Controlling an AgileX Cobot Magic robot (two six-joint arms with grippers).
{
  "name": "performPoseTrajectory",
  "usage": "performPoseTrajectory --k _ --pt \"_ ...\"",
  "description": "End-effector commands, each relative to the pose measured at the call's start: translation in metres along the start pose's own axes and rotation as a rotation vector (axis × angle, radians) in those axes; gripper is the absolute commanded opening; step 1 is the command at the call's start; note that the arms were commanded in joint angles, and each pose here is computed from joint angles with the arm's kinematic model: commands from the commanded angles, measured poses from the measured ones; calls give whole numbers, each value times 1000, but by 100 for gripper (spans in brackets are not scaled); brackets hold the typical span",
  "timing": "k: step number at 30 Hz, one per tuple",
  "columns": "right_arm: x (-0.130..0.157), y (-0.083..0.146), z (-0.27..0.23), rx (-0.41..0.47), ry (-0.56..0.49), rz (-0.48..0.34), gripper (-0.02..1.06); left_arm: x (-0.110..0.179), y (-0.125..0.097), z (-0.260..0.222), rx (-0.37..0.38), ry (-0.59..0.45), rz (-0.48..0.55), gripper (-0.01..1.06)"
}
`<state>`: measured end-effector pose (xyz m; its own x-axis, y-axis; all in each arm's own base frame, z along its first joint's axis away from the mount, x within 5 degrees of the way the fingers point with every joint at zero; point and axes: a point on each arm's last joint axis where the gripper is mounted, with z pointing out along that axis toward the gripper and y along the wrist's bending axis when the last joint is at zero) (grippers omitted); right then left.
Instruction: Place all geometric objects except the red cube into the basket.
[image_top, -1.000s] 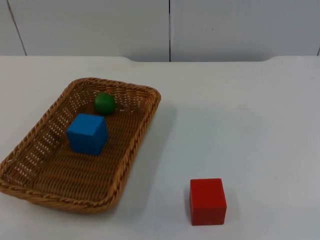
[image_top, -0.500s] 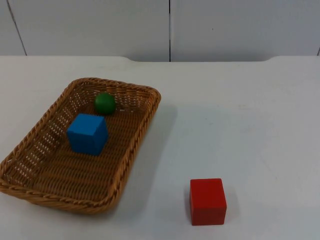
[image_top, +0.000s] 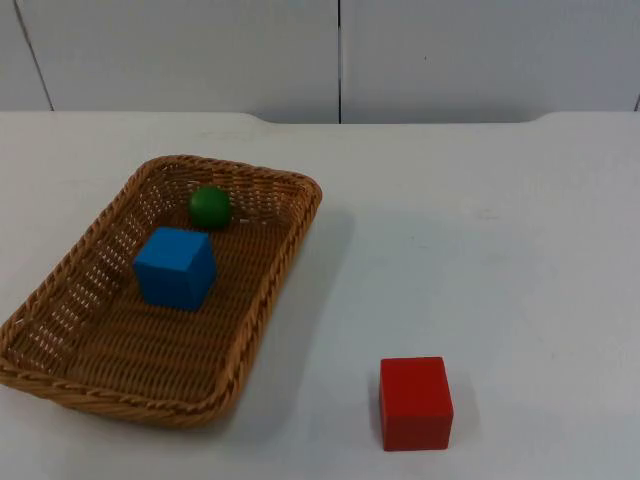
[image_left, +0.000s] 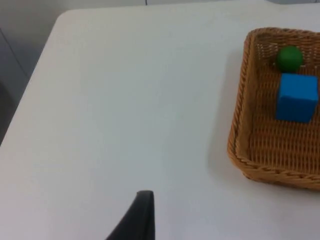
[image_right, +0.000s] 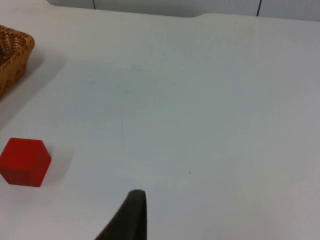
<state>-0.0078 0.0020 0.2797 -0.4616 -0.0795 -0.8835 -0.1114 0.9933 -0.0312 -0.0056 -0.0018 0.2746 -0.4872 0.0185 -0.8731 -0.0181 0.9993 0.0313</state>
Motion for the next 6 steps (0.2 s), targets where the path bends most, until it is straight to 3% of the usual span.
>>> performPoseTrajectory --k 1,6 --pt "-1 0 0 3 -11 -4 104 0 1 1 35 -16 17 104" --pt "-1 0 0 -6 -12 31 104 0 1 1 57 -17 29 104"
